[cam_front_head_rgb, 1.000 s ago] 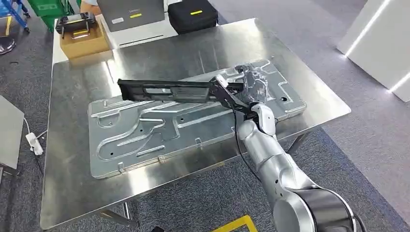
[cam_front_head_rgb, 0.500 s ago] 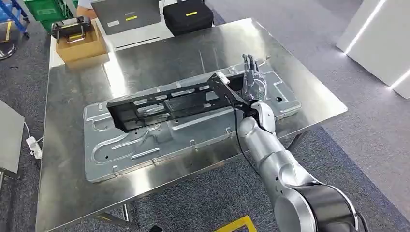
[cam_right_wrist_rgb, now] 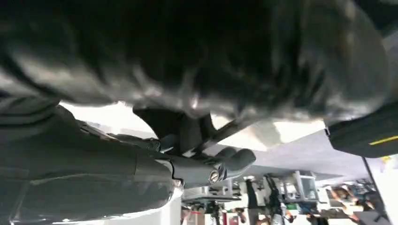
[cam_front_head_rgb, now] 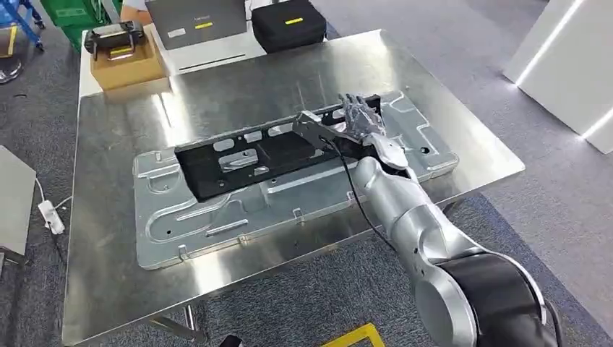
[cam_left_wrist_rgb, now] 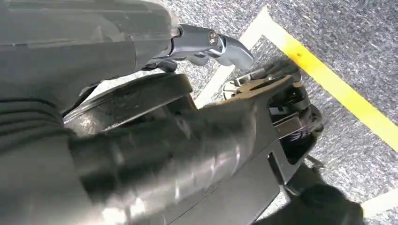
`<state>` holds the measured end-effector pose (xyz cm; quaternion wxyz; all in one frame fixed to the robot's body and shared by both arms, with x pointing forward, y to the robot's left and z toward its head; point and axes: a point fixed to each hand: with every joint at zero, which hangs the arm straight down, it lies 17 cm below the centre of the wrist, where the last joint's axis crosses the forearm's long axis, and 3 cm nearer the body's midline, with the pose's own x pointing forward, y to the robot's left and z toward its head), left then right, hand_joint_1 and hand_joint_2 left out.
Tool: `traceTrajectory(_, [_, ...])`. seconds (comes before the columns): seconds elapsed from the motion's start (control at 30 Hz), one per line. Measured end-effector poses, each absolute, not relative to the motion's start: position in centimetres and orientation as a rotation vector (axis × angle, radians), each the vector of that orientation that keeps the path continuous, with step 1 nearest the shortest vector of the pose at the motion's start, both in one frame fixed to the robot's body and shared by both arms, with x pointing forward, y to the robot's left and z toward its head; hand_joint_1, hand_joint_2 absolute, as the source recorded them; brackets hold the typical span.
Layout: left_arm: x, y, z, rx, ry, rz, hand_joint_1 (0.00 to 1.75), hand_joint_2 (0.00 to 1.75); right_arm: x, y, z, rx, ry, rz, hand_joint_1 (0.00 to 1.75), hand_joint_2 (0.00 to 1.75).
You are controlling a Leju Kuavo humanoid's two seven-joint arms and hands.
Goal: Take the parts from the cabinet and place them on the table.
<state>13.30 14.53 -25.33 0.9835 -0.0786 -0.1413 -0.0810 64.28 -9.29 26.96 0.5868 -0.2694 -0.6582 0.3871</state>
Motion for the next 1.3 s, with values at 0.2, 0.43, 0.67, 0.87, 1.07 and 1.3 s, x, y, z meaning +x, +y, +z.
traceTrajectory(0.2, [13.2, 14.7, -25.4, -0.155, -0.282, -0.154, 0.00, 0.00, 64.3, -9.0, 27.4, -0.641, -1.542, 0.922, 0.00, 0.00])
traceTrajectory(0.43, [13.3, 14.8, -25.4, -0.154, -0.282, -0.148, 0.00, 0.00, 64.2, -8.9, 26.8, -0.639, -1.531, 0.931, 0.00, 0.00])
traceTrajectory(0.67, [13.1, 15.1, -25.5, -0.151, -0.278, -0.145, 0.00, 0.00, 64.3, -9.1, 26.8, -0.649, -1.524, 0.941, 0.00, 0.00])
traceTrajectory(0.87, [12.5, 15.2, -25.7, -0.148, -0.251, -0.137, 0.00, 0.00, 64.1, -9.4, 25.5, -0.641, -1.506, 0.946, 0.00, 0.00])
traceTrajectory(1.07, [12.0, 15.2, -25.8, -0.151, -0.241, -0.135, 0.00, 0.00, 64.3, -10.5, 28.1, -0.763, -1.646, 0.825, 0.00, 0.00])
traceTrajectory(1.3, [11.4, 15.0, -25.9, -0.145, -0.236, -0.145, 0.00, 0.00, 60.8, -11.9, 35.7, -1.219, -1.991, 0.706, 0.00, 0.00])
